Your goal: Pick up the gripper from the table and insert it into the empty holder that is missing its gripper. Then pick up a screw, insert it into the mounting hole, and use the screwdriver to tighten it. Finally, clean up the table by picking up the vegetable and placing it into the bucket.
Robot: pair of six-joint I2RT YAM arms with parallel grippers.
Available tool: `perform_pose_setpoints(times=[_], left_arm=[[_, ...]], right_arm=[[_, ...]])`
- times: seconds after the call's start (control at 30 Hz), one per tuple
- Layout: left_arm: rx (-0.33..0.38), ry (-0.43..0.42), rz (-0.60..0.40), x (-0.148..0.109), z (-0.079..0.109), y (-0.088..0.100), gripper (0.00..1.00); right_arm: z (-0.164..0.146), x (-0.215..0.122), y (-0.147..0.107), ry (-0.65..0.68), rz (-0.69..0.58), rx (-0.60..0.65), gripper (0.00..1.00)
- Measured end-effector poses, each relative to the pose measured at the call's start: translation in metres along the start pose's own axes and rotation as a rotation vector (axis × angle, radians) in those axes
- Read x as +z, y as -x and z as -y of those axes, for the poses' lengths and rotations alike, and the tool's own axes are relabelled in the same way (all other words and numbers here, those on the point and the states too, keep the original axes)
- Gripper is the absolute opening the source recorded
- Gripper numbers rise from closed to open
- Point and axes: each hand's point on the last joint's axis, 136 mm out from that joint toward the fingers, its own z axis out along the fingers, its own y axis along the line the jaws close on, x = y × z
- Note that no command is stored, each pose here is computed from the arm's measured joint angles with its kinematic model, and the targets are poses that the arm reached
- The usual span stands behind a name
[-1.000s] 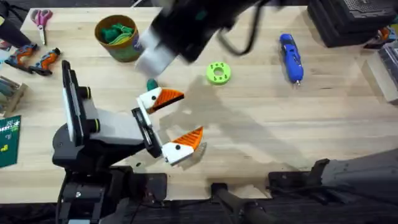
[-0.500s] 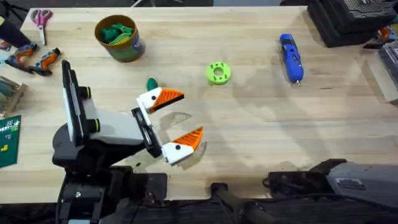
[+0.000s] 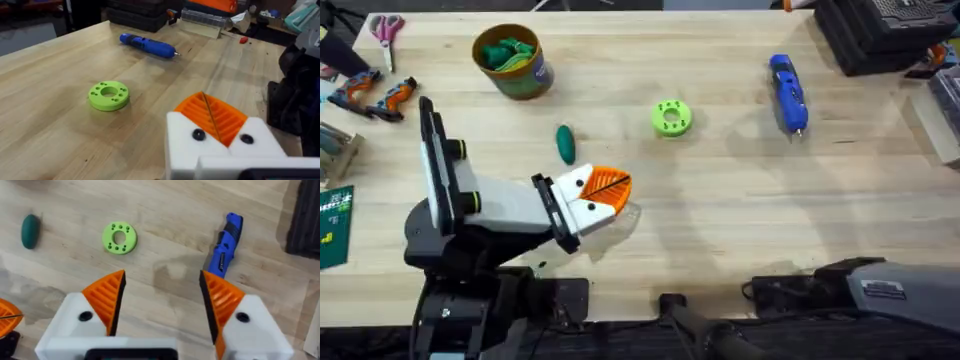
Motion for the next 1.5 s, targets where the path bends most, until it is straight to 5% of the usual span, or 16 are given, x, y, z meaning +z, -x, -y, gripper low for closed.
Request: perform_pose_setpoints(times=[0.27,0.4,0.57,0.77,0.97,1.13,1.5], left_arm=[[0.0,0.0,0.0,0.0,0.0,0.0,0.005],[0.0,0.0,0.0,0.0,0.0,0.0,0.005],[0.0,0.0,0.0,0.0,0.0,0.0,0.005],[0.0,0.0,0.0,0.0,0.0,0.0,0.004],[0.0,0.0,0.0,0.0,0.0,0.0,0.004],[0.0,0.0,0.0,0.0,0.0,0.0,0.004],[0.0,0.0,0.0,0.0,0.0,0.0,0.004]], right_arm=[[0.035,0.033,-0.044,-0.063,-0.102,0.099,0.846],[0.071,0.058,-0.072,-0.121,-0.133,0.199,0.982],[0.109,0.09,-0.102,-0.163,-0.21,0.292,0.994],[0.142,0.156,-0.093,-0.17,-0.222,0.282,0.994],[0.152,0.226,-0.094,-0.101,-0.373,0.224,0.993],[0.164,0.245,-0.078,-0.099,-0.366,0.206,0.994],[0.169,0.291,-0.1,-0.08,-0.438,0.21,0.983]])
